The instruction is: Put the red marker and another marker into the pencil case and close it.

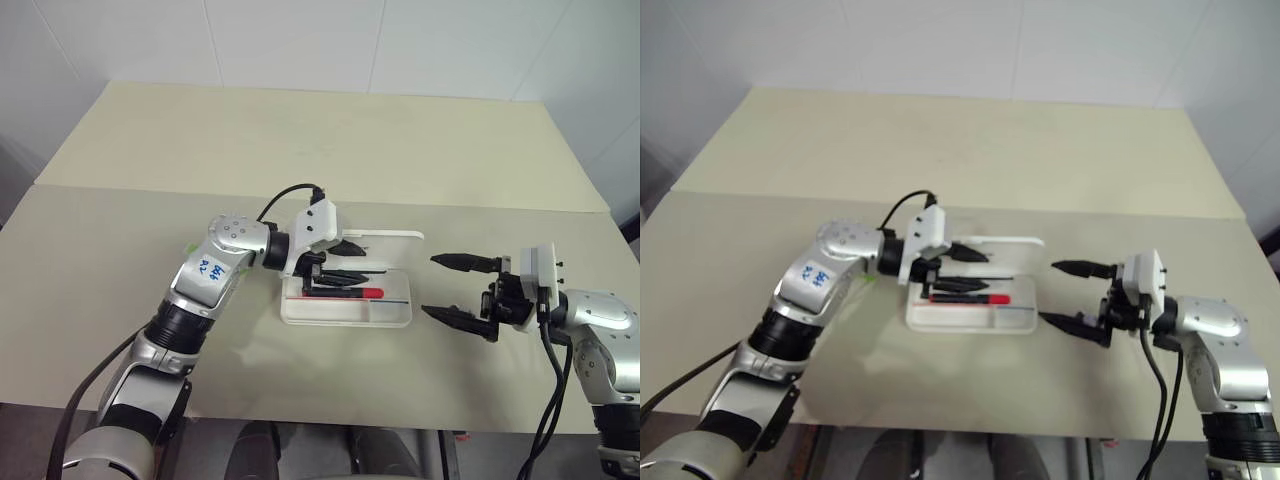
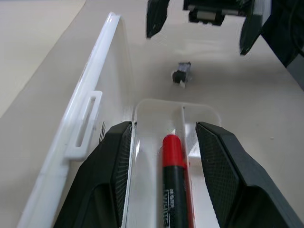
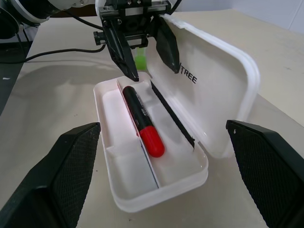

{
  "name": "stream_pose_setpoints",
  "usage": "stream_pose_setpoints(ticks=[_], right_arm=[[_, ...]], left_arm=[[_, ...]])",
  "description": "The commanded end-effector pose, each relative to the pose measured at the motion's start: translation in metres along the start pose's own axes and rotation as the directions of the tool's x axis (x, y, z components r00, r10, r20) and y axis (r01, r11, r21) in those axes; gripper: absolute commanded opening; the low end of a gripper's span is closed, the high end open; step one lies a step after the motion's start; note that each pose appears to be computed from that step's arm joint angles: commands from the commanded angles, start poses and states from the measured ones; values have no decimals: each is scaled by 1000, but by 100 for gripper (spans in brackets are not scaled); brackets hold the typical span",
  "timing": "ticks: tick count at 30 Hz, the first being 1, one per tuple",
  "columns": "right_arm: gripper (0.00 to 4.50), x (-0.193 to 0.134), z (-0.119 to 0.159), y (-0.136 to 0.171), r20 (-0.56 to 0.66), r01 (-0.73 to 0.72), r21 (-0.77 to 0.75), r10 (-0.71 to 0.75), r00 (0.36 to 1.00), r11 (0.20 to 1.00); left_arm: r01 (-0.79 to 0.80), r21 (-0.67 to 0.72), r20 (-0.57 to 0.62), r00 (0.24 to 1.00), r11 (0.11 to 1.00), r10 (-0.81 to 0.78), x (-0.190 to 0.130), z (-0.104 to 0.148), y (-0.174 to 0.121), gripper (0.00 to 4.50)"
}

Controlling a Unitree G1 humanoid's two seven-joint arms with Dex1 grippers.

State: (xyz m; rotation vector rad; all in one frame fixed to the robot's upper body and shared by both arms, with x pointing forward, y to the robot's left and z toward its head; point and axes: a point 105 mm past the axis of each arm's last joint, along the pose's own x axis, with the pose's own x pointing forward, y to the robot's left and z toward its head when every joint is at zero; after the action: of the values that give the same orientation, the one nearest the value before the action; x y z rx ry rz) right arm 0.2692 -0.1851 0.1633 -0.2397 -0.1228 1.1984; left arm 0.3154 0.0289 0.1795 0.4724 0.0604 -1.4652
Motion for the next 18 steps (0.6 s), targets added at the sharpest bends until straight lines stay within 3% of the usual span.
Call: stream_pose_setpoints(ticks=[1, 8, 16, 18], right_arm=[[450, 1, 5, -2, 13, -10, -27, 10, 1000, 1000], [450, 2, 5, -3, 11, -17, -28, 18, 1000, 999], [450, 1, 4, -3, 3, -9, -28, 9, 1000, 1000], [450, 2, 4, -3, 3, -8, -28, 8, 1000, 1000]], left_arm=[[-17, 25, 23, 1000, 1000, 16, -3, 8, 0, 263], [-26, 15, 11, 1000, 1000, 26, -1, 2, -2, 263], [-20, 24, 22, 1000, 999, 20, 2, 5, -4, 1], [-17, 34, 29, 999, 999, 16, 3, 7, -5, 1]])
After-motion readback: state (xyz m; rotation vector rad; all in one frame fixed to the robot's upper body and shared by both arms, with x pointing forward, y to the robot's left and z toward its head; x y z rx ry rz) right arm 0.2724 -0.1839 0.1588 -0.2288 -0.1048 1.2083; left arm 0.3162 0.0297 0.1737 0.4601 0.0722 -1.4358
